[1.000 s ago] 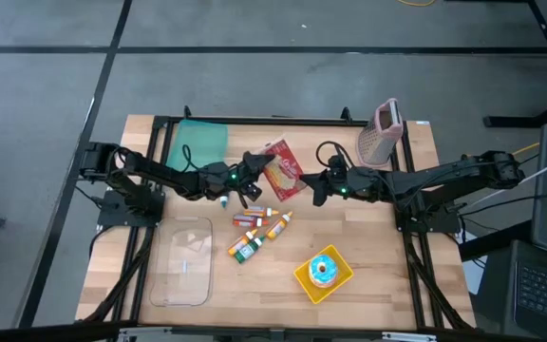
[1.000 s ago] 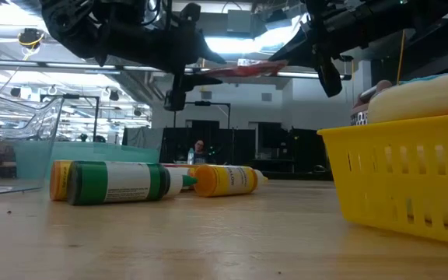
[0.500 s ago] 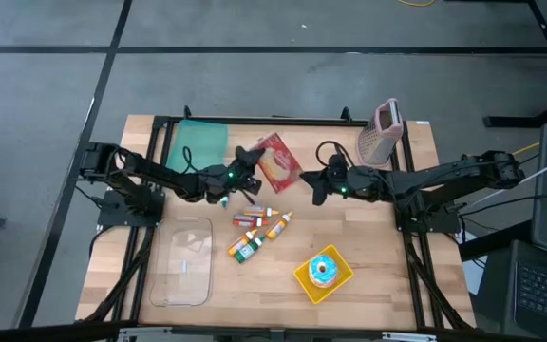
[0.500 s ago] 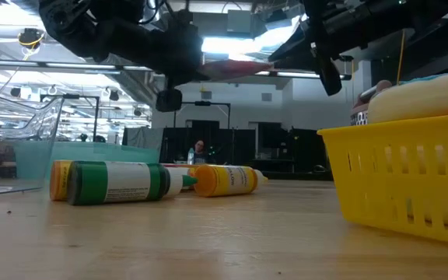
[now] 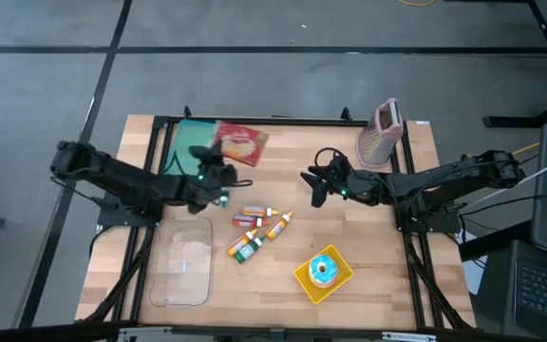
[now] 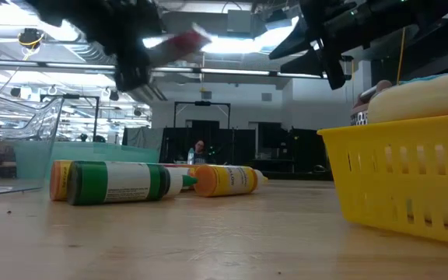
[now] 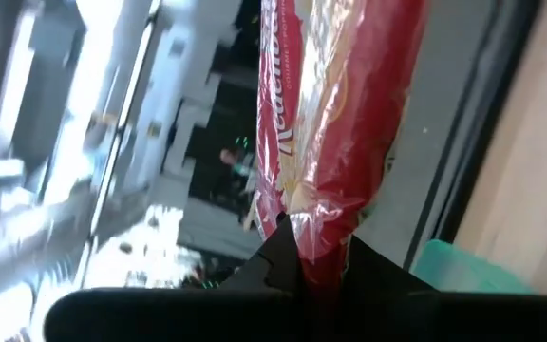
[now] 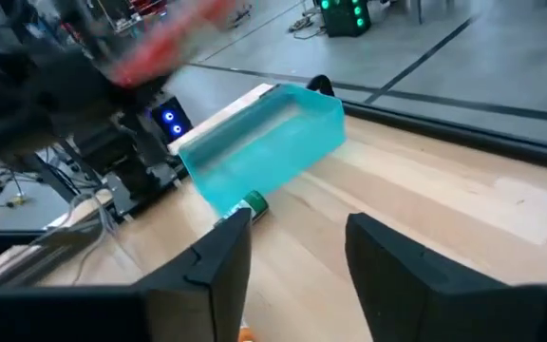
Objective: Pick & Place Food Item
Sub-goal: Put the red popcorn bag into the blue bin
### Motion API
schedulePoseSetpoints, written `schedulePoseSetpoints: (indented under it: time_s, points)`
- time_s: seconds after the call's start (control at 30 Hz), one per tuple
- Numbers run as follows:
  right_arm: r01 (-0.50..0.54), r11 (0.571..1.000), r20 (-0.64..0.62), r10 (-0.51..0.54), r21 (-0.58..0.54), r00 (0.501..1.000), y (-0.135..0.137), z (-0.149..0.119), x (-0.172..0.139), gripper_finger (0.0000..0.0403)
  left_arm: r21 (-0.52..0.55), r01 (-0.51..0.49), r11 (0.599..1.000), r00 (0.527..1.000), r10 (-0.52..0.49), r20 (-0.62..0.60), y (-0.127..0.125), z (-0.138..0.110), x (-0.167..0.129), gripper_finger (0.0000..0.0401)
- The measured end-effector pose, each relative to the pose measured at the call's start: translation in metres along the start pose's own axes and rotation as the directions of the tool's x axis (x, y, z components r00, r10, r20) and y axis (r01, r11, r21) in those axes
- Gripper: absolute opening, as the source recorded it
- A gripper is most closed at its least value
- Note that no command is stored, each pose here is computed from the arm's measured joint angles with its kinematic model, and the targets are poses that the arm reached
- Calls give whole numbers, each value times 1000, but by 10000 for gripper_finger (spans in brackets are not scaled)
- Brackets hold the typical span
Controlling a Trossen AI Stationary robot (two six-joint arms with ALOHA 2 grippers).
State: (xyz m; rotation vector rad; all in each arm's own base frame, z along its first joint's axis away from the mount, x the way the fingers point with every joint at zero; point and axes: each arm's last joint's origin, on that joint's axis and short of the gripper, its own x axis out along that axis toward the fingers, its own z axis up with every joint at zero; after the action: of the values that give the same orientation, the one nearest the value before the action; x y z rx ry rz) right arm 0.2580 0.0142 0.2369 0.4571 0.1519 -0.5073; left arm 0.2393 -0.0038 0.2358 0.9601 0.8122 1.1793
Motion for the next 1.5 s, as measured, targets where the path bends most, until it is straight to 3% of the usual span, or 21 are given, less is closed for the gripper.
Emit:
schedulePoseSetpoints:
  time_s: [0.23,0.37,0.47,0.57,0.67,0.77,0.87,0.93,1.03,1.13,1.2,1.27,1.37,1.5]
  points:
    - [2,999,-3,-2,-34,1000,0,0,0,171,-297,-17,955,1000,23,15,16,-2,-18,13]
    - [-19,999,-15,18,-34,1000,0,-1,0,172,-364,-31,931,999,31,-5,14,-2,-13,13]
    - [-45,998,-34,44,-34,998,1,-1,0,171,-346,-32,938,999,31,-8,12,-3,-12,13]
    - [-64,997,-50,61,-46,997,1,-2,0,169,-302,102,948,992,-75,100,6,-3,-13,13]
    - [-77,995,-64,74,-55,995,1,-3,0,169,-224,363,905,925,-322,201,1,-8,-8,13]
    - [-95,994,-77,90,-60,993,2,-4,0,169,-102,565,818,824,-564,43,-8,-24,5,13]
    - [-113,990,-92,105,-82,990,2,-4,0,169,-5,630,776,773,-628,-87,-15,-34,7,13]
    - [-111,989,-93,102,-96,990,1,-4,0,169,7,670,743,741,-668,-66,-15,-28,4,13]
    - [-103,988,-89,93,-112,992,-1,-3,1,169,-41,658,752,748,-659,-80,-8,-25,2,13]
    - [-97,988,-86,87,-117,992,-2,-2,2,169,-118,549,828,809,-561,-175,11,-28,3,13]
    - [-96,988,-86,86,-121,993,-3,-1,3,169,-190,484,854,823,-518,-231,24,-30,3,13]
    - [-101,987,-90,90,-122,992,-4,-1,4,169,-293,440,849,809,-517,-281,35,-32,3,13]
    - [-101,987,-90,91,-123,992,-4,-1,4,168,-445,395,803,748,-563,-352,38,-37,3,13]
    - [-102,987,-91,91,-126,992,-4,-1,4,168,-530,345,775,681,-595,-426,30,-43,3,13]
